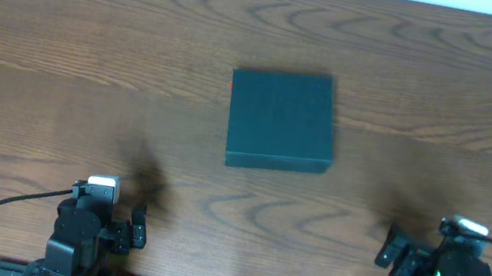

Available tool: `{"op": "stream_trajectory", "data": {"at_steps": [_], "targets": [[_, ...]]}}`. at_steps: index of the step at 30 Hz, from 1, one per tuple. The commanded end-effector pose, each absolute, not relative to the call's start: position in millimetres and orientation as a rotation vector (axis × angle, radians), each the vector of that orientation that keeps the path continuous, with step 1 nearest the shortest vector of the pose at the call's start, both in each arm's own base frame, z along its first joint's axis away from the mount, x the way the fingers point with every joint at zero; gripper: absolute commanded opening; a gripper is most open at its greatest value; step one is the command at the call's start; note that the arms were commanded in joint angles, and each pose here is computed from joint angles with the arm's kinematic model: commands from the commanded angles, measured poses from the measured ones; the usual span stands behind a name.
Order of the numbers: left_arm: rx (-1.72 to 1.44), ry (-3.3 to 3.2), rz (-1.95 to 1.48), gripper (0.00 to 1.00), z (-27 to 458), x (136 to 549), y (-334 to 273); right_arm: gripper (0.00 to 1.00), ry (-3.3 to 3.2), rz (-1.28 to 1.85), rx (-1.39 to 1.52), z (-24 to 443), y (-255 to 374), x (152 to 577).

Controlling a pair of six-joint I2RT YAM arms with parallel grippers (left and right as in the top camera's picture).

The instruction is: Pack container

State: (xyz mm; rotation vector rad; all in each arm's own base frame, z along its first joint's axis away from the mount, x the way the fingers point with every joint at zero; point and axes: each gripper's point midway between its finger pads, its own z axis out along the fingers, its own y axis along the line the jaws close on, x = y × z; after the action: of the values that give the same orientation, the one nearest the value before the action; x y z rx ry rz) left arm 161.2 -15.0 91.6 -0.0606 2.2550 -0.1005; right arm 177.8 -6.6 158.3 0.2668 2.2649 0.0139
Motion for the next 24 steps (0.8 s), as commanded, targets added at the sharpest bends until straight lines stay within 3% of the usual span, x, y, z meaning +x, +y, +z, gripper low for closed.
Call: {"op": "stream_trajectory", "data": {"at_steps": [1,11,24], "targets": [[-0.062,2.285,-0.094,0.95,84,156,-14,0.99,2.288,0.06,0.115,136,4,172],[-0.062,2.285,-0.094,0.95,84,156,-14,0.99,2.29,0.064,0.128,94,2,161],[-0.062,2.285,-0.094,0.95,84,156,-14,0.99,2.259,0.004,0.179,94,-9,156]]}}
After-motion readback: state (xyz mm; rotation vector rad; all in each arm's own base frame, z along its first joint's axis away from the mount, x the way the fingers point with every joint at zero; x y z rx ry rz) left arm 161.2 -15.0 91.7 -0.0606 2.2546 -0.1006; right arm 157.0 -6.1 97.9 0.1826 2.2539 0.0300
